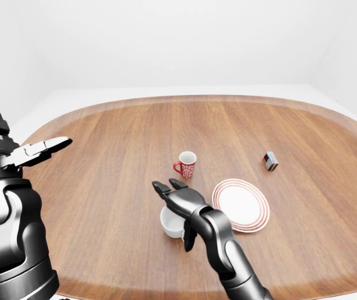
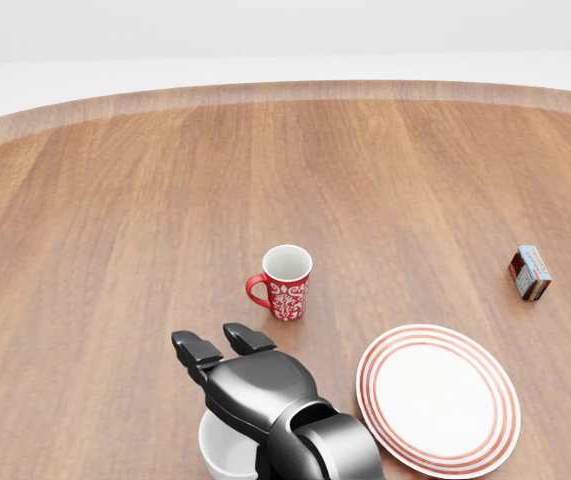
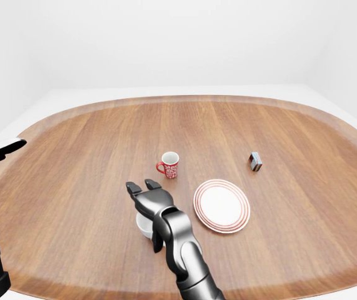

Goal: Put the white mug on the plate.

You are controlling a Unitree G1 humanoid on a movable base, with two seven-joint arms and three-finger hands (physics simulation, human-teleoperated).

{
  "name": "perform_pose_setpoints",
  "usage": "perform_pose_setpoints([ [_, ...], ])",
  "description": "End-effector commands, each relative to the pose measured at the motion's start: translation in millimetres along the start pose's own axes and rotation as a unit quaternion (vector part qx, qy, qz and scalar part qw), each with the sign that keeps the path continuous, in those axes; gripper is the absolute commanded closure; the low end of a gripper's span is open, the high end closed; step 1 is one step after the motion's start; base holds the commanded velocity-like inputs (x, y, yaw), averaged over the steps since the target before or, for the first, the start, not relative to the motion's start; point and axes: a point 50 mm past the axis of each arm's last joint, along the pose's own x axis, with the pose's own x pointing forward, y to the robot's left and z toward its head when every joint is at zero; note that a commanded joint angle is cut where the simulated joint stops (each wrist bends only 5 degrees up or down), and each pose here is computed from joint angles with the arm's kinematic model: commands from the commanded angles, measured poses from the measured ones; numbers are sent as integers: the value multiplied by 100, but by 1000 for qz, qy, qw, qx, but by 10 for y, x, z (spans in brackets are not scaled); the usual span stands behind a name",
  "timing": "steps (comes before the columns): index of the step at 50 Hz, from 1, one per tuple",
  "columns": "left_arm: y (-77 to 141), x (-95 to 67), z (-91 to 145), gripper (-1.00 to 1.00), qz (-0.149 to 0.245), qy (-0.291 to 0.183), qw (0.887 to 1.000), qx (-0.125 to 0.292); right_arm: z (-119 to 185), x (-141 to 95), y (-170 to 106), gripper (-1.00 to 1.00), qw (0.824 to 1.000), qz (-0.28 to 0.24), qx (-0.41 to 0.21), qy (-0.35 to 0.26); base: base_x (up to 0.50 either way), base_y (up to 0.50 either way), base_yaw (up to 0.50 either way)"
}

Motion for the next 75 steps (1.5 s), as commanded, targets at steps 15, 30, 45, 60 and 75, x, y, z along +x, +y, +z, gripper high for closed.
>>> perform_pose_setpoints([
  [15, 2, -2, 14, -100, 0, -3, 1000, -1, -65, 117, 179, -100, 999, 50, 18, 3, 0, 0, 0],
  [30, -5, 1, -14, -100, 0, 2, 1000, 1, -183, 240, 239, -100, 996, 81, 20, 24, 0, 0, 0],
  [45, -4, 1, -37, -100, 0, 7, 1000, 2, -259, 302, 233, -100, 995, 93, 26, 34, 0, 0, 0],
  [60, -10, 0, -6, -100, 0, 1, 1000, 0, -313, 344, 193, -100, 994, 95, 26, 42, 0, 0, 0],
  [75, -4, -4, 4, -100, 1, -1, 1000, -1, -363, 464, 124, -100, 992, 110, 26, 48, 0, 0, 0],
])
